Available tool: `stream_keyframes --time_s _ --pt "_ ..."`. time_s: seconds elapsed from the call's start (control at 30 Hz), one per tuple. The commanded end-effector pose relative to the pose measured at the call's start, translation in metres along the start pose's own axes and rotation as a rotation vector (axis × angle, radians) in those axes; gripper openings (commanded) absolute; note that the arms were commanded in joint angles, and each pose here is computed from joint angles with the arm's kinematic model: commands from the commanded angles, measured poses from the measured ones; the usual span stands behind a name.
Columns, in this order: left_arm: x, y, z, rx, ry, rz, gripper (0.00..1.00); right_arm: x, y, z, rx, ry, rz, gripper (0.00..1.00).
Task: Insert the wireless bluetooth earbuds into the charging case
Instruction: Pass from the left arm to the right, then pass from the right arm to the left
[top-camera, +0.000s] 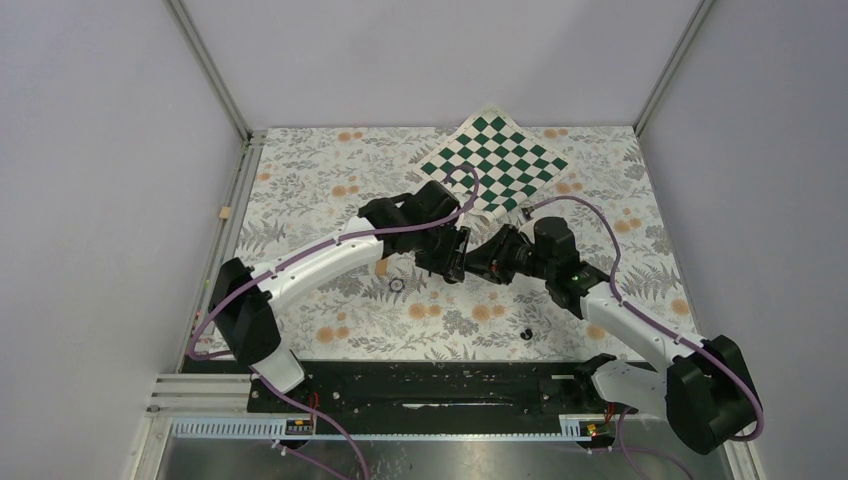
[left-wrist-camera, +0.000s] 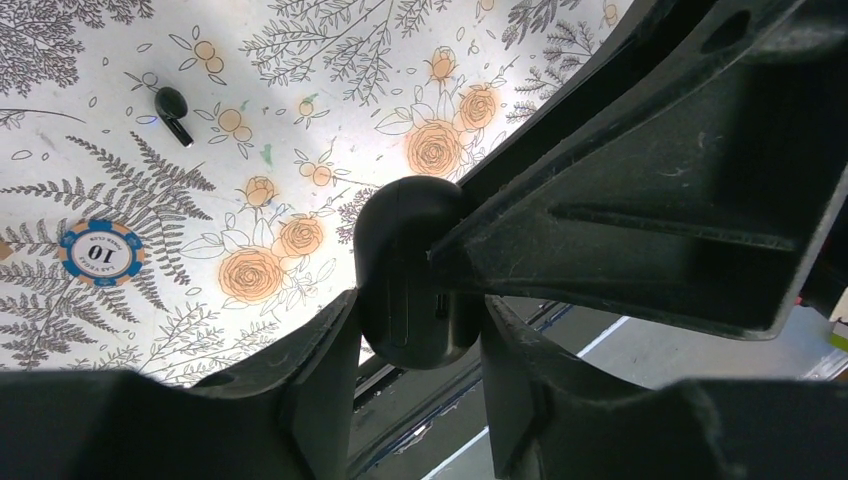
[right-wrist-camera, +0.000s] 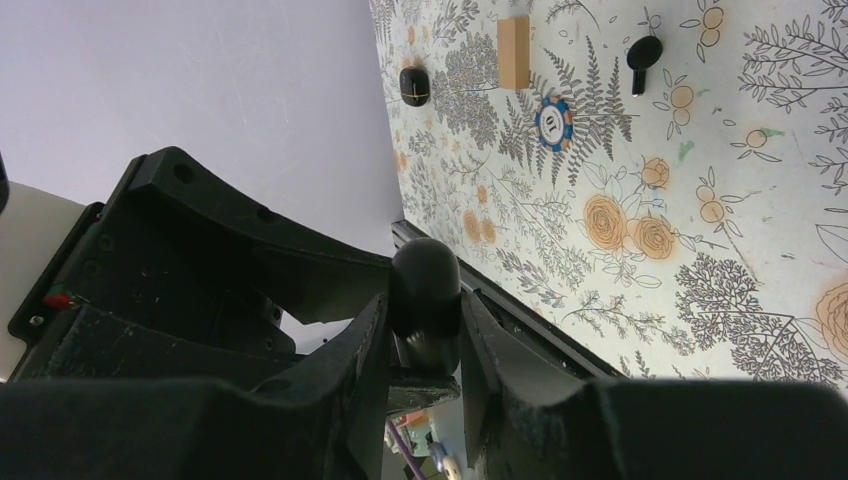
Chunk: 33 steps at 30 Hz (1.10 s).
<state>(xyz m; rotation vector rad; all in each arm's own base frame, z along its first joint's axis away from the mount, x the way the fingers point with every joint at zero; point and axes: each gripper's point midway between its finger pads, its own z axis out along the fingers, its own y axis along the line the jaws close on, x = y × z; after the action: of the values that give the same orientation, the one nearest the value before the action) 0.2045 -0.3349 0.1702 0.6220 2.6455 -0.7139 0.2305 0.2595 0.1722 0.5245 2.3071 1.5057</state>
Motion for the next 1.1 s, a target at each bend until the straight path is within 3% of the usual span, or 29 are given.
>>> stream_keyframes --time_s 0.0,0.07,0.2,0.27,0.47,0.67,0.77,0.83,0.97,1.07 --pt "-0.025 -0.016 -0.015 0.037 -0.097 0.048 0.45 0.005 0.028 0.0 -0.107 0.038 -0.014 0.0" --pt "-0.028 -0.018 -0.02 0.043 -0.112 0.054 0.55 0.005 0.027 0.002 -0.106 0.041 -0.011 0.0" --pt "-0.031 -0.019 -0.029 0.036 -0.126 0.066 0.92 0.004 0.027 0.003 -0.1 0.045 -0.03 0.0" --pt "-0.03 -0.015 -0.035 0.014 -0.131 0.081 0.99 0.002 0.025 0.003 -0.087 0.033 -0.041 0.0" --pt "-0.013 0.001 -0.064 -0.046 -0.111 0.163 0.99 -0.006 0.026 -0.005 -0.04 0.005 -0.123 0.0" --pt "-0.011 0.012 -0.1 -0.014 -0.22 0.143 0.97 -0.015 0.024 -0.02 -0.03 0.023 -0.239 0.0" --pt "-0.021 0.02 -0.115 0.097 -0.318 0.039 0.64 -0.015 0.028 -0.029 -0.07 0.052 -0.295 0.0" --pt "-0.027 0.023 -0.124 0.204 -0.372 -0.032 0.57 -0.011 0.035 -0.035 -0.114 0.089 -0.337 0.0" --pt "-0.035 0.011 -0.132 0.409 -0.42 -0.114 0.66 0.001 0.056 -0.046 -0.22 0.154 -0.426 0.0" --pt "-0.033 0.001 -0.12 0.47 -0.383 -0.126 0.67 0.01 0.073 -0.054 -0.314 0.195 -0.469 0.0"
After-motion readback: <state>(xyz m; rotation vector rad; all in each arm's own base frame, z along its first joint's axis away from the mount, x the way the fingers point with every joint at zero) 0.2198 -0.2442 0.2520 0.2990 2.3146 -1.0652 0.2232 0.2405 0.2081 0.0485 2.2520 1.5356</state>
